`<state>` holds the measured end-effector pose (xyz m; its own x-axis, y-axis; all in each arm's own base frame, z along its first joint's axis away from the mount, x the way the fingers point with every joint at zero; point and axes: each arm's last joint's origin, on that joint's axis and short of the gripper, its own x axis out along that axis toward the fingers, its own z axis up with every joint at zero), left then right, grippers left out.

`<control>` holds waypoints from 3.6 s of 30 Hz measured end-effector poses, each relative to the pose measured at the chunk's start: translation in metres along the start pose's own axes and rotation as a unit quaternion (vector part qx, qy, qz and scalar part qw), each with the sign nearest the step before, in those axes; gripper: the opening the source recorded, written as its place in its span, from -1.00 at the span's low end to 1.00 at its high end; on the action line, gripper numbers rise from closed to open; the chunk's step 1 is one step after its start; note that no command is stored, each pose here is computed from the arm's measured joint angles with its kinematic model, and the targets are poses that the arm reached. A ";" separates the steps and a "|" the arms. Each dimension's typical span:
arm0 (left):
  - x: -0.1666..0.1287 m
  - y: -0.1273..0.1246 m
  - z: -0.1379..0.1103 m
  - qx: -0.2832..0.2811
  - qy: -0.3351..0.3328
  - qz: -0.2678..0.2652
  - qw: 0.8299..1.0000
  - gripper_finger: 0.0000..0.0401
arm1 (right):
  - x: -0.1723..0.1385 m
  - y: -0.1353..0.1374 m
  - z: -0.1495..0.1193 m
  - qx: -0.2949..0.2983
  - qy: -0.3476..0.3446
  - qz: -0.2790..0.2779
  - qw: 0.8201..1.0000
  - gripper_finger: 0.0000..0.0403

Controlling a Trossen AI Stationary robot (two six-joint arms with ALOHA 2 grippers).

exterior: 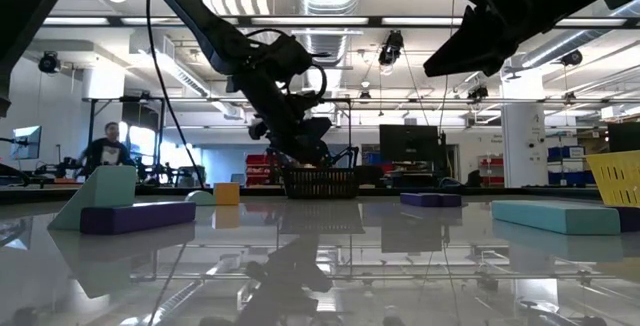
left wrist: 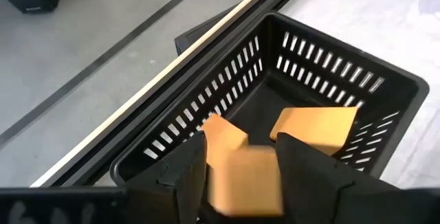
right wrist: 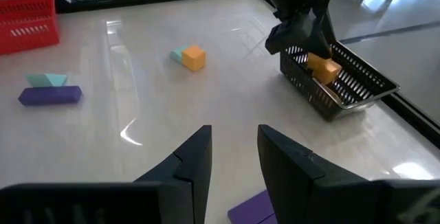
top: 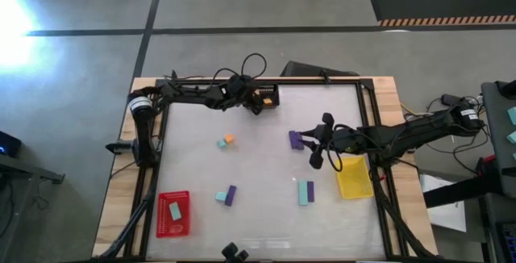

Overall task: Sort & place blocks by color
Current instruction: Put the yellow block into the black bin, then put the purple block into the yellow bin

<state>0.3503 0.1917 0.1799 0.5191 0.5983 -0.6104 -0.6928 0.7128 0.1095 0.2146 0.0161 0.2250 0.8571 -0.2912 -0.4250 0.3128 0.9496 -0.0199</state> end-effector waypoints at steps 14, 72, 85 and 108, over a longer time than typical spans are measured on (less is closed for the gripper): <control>-0.053 -0.015 0.021 0.042 -0.018 -0.056 0.997 -0.17 | 0.000 0.000 0.000 0.004 -0.001 0.000 1.000 -0.47; -0.199 -0.085 -0.121 0.163 -0.071 -0.139 0.974 -0.17 | 0.002 0.002 0.011 0.033 -0.056 0.009 0.998 -0.47; -0.198 -0.083 -0.118 0.213 -0.083 -0.128 0.965 -0.17 | -0.002 0.010 0.024 0.088 -0.086 0.044 0.991 -0.47; -0.198 -0.082 -0.117 0.204 -0.085 -0.127 0.967 -0.17 | 0.061 0.023 0.051 0.079 0.121 -0.061 0.988 -0.48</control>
<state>0.2461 -0.0280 0.1996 0.7455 0.4123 -0.5238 -0.2948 0.9087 0.2956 0.2951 0.0146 0.2447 0.6923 -0.3474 -0.6325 0.4838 0.8738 0.0495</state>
